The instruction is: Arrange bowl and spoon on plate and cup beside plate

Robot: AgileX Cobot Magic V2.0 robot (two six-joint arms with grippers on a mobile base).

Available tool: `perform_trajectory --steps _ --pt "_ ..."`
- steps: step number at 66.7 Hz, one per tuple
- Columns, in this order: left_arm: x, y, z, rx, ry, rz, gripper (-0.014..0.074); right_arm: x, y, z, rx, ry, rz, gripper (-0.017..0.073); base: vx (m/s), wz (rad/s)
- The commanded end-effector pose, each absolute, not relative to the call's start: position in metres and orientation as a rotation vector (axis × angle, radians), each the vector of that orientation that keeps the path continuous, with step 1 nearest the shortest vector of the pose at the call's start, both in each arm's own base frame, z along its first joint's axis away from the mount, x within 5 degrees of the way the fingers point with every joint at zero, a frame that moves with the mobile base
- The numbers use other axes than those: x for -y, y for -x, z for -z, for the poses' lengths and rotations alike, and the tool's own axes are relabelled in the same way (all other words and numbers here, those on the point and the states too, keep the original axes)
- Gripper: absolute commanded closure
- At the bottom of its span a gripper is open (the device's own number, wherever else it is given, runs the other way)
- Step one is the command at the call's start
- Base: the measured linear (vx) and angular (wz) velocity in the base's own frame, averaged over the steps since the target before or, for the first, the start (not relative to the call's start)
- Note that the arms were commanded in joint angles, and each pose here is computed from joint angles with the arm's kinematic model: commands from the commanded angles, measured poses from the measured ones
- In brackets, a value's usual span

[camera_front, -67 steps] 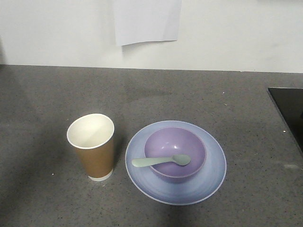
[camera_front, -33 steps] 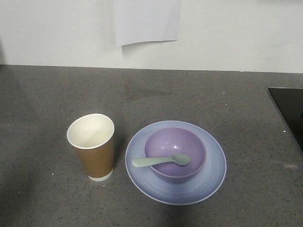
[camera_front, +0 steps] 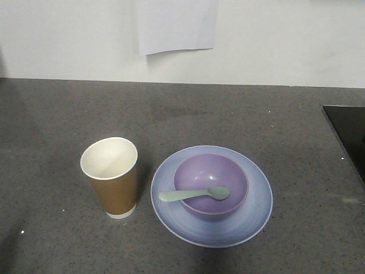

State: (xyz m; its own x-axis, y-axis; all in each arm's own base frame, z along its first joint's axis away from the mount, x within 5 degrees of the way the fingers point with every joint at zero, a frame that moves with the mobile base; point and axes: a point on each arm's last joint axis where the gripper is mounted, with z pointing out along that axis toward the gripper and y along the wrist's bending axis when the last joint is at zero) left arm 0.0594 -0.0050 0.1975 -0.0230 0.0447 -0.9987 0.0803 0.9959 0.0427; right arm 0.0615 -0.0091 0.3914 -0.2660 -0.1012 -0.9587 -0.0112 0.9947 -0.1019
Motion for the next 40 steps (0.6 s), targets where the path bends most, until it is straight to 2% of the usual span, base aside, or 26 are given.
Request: perform_trajectory --steps 1,40 --pt "0.0042 -0.0598 -0.2053 -1.535 -0.066 0.042 0.0601 0.0076 -0.0654 -0.4021 -1.771 0.1 0.092 0.0566 0.0 0.0" --pt "0.0034 -0.0566 -0.2054 -1.515 -0.045 0.052 0.0601 0.0077 -0.0654 -0.4019 -1.773 0.1 0.093 0.0566 0.0 0.0"
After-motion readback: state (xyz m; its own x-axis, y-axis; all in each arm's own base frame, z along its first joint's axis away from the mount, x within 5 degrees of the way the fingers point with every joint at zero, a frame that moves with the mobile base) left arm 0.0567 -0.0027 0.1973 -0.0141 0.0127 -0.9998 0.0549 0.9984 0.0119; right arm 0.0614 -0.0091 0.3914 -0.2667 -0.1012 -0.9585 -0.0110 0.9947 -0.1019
